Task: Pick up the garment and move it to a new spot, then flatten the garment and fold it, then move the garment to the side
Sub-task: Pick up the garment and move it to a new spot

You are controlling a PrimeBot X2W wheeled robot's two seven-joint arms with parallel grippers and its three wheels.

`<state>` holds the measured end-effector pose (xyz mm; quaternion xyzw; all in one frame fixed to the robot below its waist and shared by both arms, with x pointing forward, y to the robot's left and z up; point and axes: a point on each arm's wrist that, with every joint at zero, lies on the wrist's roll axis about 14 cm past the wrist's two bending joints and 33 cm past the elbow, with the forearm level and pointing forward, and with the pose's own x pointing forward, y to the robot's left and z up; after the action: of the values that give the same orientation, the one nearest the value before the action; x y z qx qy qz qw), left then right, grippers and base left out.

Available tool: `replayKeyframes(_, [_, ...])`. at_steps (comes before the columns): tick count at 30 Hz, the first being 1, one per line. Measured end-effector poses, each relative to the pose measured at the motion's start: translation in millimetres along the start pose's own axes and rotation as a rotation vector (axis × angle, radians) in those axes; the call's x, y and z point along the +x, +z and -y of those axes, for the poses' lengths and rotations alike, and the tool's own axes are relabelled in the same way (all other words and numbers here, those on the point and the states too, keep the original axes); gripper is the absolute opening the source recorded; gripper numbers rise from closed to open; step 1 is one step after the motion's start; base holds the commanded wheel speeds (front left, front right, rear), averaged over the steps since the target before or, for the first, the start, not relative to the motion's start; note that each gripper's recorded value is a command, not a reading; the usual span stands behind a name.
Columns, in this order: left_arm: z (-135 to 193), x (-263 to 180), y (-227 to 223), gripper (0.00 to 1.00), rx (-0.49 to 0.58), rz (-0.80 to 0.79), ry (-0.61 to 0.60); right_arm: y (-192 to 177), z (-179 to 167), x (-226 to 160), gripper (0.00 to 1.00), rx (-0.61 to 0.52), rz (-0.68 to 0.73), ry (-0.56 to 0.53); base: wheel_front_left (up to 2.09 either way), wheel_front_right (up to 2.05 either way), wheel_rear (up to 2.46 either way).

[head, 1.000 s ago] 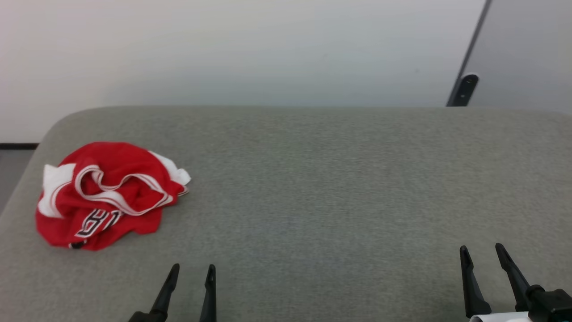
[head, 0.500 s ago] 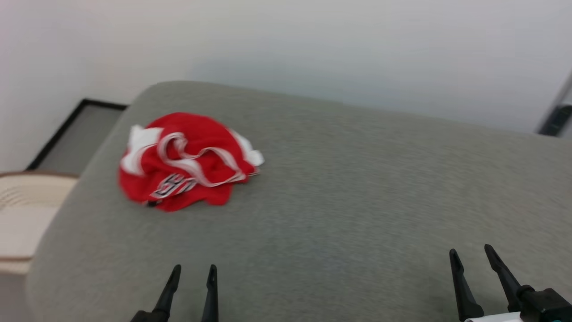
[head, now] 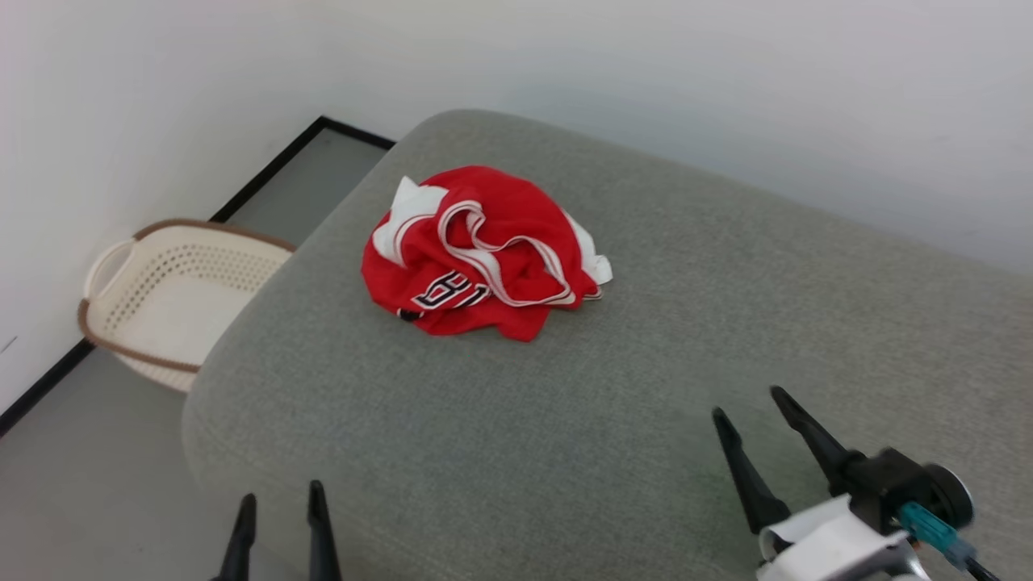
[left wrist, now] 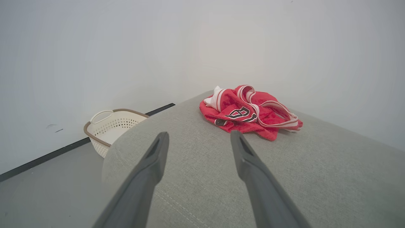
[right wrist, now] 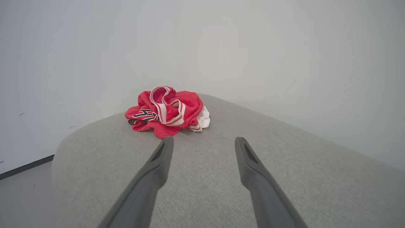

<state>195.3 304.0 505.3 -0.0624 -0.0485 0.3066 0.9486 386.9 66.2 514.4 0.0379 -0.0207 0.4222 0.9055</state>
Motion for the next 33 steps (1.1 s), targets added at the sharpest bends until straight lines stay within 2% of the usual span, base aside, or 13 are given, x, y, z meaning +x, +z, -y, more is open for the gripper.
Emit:
replayKeyframes(3, [-9.2,-3.9,4.5,1.00,0.004,0.006,0.047,-3.2,-11.0,12.9,1.00,0.012,-0.003,0.055,-0.04,-0.04,-0.04])
replayKeyframes(8, [-9.2,-8.6,4.9,1.00,0.005,0.000,0.068,-8.1,-14.9,20.6,1.00,0.018,-0.010,0.088,-0.06,-0.06,-0.06])
replayKeyframes(13, [-7.0,-10.9,2.2,1.00,-0.002,-0.010,0.069,-11.0,-13.1,19.4,1.00,0.023,-0.017,0.089,0.00,0.00,0.00])
replayKeyframes(17, [4.6,-3.1,5.4,1.00,-0.020,0.004,0.012,-12.7,-10.3,18.2,1.00,0.024,-0.017,0.082,0.00,0.00,0.00])
replayKeyframes(21, [29.1,27.9,28.4,1.00,0.001,0.091,-0.114,-10.6,-1.4,18.4,1.00,0.024,-0.002,0.060,0.00,0.00,0.00])
replayKeyframes(27, [76.4,110.2,103.0,1.00,0.090,0.312,-0.321,-11.7,15.7,15.3,1.00,0.010,0.008,0.019,0.00,0.00,0.00])
replayKeyframes(30, [88.0,150.0,134.5,1.00,0.107,0.369,-0.348,-9.6,15.8,16.8,1.00,0.005,0.014,0.023,0.00,0.00,0.00])
replayKeyframes(32, [93.2,176.3,146.1,1.00,0.159,0.371,-0.361,-5.1,18.4,18.8,1.00,-0.002,0.028,0.022,0.00,0.00,0.00])
replayKeyframes(33, [95.2,189.4,151.4,1.00,0.145,0.368,-0.355,-3.5,20.4,20.0,1.00,-0.006,0.033,0.021,0.00,0.00,0.00])
